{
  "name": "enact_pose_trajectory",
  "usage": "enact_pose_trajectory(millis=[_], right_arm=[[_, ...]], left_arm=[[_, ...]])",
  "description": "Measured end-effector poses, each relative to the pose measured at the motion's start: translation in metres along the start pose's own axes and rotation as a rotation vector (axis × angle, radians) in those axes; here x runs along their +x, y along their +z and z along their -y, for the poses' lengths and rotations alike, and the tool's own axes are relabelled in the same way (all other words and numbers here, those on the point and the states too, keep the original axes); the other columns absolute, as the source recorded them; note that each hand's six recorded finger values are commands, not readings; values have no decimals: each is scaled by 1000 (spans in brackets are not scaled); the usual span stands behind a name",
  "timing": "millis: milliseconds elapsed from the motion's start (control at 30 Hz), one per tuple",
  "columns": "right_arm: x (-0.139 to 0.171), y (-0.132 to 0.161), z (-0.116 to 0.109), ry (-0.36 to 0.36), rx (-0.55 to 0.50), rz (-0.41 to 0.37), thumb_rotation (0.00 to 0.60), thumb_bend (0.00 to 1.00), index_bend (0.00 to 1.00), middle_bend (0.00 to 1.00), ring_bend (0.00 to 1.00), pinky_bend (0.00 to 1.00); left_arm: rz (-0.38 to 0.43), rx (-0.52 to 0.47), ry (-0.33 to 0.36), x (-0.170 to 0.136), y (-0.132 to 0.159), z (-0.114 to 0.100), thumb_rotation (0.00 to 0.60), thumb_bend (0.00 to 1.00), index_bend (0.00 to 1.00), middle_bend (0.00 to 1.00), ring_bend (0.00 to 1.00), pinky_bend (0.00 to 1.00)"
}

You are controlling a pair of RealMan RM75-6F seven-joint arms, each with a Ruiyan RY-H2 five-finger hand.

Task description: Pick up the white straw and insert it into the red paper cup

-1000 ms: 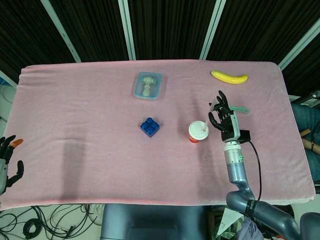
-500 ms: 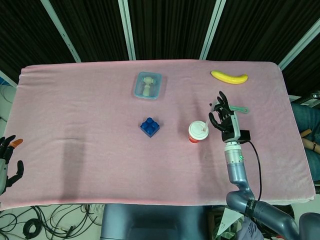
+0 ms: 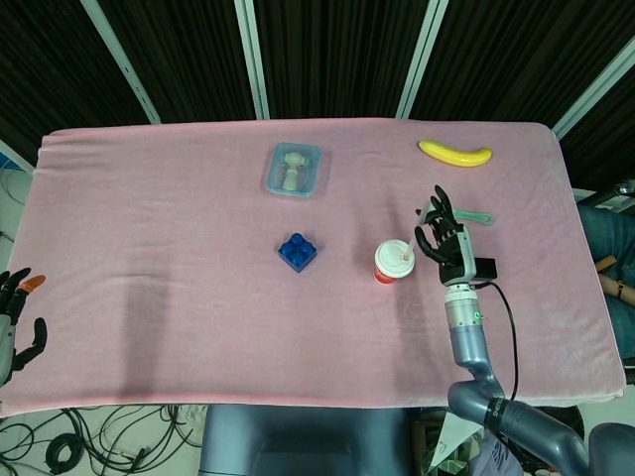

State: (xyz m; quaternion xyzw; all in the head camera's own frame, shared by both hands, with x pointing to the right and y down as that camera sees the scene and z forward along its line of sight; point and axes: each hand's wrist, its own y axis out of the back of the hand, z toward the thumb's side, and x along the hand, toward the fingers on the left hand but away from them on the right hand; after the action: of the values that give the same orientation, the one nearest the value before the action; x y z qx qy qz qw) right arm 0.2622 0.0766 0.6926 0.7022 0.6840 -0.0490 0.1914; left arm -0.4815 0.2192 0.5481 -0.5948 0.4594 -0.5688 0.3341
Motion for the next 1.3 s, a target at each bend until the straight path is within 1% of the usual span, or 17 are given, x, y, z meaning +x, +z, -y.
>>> enact_pose_trajectory(millis=[467,800,1300], right_arm=[[9,-19,-5,2,14,37,600,395,626,0,0,154],[21,-39,-13,5,50,90,600,396,626,0,0,155],[33,-59,-24,19,104,138,600,397,630,0,0,154]], left_arm=[[-3,0,0,0,0,0,600,581,191,90,23,0],[-5,0,-3,0,-1,0,600,581,190,90,23,0],[-9,2,-9,0,-1,1,600,581,191,90,23,0]])
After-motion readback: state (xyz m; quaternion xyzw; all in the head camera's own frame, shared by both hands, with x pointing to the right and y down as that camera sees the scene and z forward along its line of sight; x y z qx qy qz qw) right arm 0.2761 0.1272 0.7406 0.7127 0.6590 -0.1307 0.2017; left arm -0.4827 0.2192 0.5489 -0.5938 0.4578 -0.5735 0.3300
